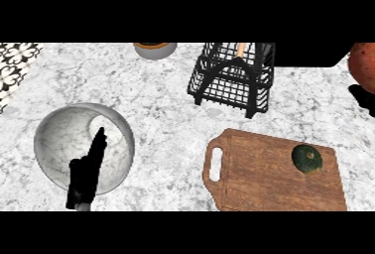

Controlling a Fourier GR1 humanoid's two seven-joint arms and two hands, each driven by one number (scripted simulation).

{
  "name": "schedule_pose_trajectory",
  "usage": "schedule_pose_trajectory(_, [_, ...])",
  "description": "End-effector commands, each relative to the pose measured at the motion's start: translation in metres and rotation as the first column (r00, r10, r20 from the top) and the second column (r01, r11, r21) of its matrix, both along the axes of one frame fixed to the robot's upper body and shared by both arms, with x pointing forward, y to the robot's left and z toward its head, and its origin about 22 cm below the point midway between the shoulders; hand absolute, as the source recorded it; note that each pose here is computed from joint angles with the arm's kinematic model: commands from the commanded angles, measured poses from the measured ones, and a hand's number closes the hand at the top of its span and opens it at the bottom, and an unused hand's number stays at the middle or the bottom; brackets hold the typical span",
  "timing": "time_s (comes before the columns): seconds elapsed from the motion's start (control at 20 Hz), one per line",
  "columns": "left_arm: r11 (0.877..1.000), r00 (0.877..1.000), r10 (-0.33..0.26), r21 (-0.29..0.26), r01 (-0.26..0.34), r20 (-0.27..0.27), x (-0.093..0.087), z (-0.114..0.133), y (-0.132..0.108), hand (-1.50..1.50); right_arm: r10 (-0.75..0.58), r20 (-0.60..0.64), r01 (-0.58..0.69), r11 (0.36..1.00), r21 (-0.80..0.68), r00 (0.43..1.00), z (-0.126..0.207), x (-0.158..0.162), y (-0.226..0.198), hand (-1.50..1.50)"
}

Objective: Pick the sweet potato from the cutting board and place it in the tiered basket

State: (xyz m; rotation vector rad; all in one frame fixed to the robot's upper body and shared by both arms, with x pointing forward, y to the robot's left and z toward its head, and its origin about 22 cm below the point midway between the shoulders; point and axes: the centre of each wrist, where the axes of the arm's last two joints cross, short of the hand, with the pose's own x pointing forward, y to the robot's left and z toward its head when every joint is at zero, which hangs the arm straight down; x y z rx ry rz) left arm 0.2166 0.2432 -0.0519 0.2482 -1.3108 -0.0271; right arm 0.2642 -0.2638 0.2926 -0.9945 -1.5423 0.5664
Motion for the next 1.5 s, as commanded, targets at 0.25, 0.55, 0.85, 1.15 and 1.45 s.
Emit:
schedule_pose_trajectory(0.25, [0.999,1.0,-0.031,-0.008,0.031,-0.003,-0.014,-0.017,-0.013,0.0,-0.024,-0.039,0.024,1.0,0.015,0.999,0.001,0.074,0.022,1.5])
schedule_pose_trajectory(0.55, [1.0,1.0,-0.014,-0.001,0.014,-0.007,-0.004,-0.003,0.002,0.0,0.054,-0.078,-0.055,0.998,-0.009,0.995,0.007,0.106,0.052,1.5])
schedule_pose_trajectory(0.85, [1.0,1.0,0.003,0.002,-0.003,-0.006,-0.002,-0.013,0.013,0.0,0.076,-0.118,-0.082,0.996,-0.043,0.99,-0.047,0.135,0.063,1.5])
schedule_pose_trajectory(1.15, [1.0,1.0,-0.012,-0.003,0.012,-0.011,-0.007,-0.009,0.006,0.0,0.007,-0.141,-0.017,0.998,-0.066,0.99,-0.072,0.169,0.076,1.5])
schedule_pose_trajectory(1.45, [1.0,1.0,-0.01,0.004,0.01,-0.004,0.003,0.003,-0.011,0.0,0.046,-0.174,-0.023,0.991,0.129,0.984,-0.127,0.178,0.082,1.5])
